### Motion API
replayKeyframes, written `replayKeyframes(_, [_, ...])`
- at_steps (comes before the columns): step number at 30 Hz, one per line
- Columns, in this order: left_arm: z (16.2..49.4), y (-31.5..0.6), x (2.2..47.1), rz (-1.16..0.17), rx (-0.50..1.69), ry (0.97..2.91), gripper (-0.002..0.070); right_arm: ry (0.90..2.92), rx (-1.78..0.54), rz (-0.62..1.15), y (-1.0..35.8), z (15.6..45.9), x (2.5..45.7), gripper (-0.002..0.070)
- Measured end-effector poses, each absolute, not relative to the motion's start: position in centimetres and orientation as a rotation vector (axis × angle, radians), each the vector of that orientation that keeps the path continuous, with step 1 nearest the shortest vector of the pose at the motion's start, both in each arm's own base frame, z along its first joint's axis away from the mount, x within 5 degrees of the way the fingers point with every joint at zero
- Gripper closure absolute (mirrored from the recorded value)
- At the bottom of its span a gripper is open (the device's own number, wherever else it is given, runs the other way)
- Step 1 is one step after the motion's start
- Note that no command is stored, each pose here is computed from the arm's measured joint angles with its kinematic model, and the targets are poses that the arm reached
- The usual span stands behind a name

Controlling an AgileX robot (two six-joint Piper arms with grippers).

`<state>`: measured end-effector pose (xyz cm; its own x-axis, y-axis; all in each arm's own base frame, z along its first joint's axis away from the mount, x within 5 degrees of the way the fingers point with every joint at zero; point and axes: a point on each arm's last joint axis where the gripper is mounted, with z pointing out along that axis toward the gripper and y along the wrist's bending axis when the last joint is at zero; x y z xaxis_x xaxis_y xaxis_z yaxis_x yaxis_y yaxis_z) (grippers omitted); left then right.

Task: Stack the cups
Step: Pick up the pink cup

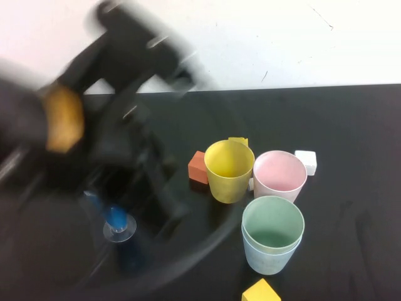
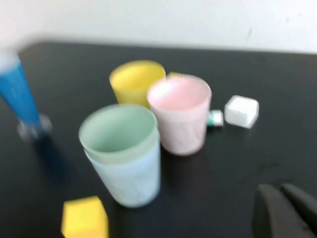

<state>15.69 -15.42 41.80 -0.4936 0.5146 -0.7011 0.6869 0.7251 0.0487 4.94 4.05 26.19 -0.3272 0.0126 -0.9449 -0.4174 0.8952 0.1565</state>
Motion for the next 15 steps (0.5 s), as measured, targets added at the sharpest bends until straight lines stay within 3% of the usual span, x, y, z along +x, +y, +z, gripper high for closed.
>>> replayKeyframes(7, [36.4, -9.6, 10.1, -0.431, 0.706, 2.203, 0.0673, 2.036, -0.653, 0.265, 3.9, 32.2, 8.2, 0.0679])
replayKeyframes(15, [32.1, -5.7, 6.2, -0.544, 0.58, 2.118, 0.0673, 2.151, -1.009, 0.315, 4.5, 36.0, 13.4, 0.0679])
